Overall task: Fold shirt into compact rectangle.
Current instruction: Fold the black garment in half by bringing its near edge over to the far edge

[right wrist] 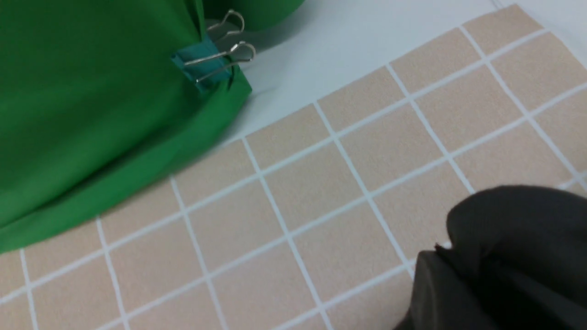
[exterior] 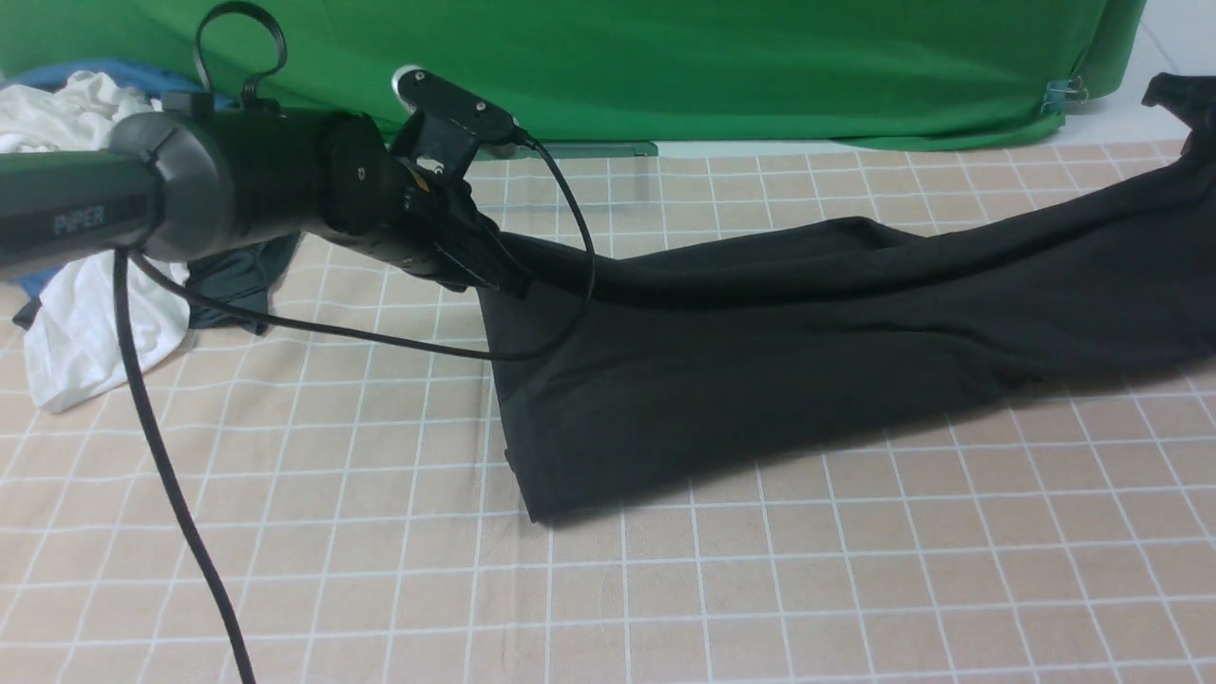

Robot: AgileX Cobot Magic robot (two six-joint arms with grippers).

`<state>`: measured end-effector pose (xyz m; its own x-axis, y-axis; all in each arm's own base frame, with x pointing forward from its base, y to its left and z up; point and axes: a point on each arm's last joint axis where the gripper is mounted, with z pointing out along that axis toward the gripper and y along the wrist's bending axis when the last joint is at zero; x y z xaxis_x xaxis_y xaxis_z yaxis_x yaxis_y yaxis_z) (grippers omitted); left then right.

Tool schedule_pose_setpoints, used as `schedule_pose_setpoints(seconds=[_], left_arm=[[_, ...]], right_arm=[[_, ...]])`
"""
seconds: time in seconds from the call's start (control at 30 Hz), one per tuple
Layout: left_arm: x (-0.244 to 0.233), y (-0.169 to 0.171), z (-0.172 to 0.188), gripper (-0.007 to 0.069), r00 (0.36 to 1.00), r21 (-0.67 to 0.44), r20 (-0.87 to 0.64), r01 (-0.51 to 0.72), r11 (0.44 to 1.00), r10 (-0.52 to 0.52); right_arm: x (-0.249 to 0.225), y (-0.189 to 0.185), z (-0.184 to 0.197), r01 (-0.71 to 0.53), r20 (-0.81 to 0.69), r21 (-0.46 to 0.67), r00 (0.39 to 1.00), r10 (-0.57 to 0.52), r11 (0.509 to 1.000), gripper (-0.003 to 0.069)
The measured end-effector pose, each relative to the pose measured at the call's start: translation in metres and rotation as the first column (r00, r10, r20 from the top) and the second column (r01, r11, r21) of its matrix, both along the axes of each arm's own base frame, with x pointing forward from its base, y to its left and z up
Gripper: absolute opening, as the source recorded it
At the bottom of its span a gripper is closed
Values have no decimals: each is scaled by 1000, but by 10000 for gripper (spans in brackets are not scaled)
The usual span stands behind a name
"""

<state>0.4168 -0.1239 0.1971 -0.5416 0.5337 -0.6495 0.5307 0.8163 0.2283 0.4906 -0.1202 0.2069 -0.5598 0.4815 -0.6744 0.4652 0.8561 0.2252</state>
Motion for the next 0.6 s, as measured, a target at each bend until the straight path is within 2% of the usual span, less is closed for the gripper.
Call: schedule_pose_setpoints(seconds=[0.4,0.6], left_arm=[[15,-3,-20,29,994,-71,86,-58,996,64],[21,-4,-19,30,985,-106,150,-76,991,91]], right_arm=[[8,-2,-21,6,28,1,1000,-6,1000,134],[12,-8,-17,68,119,55,990,-75,996,155]])
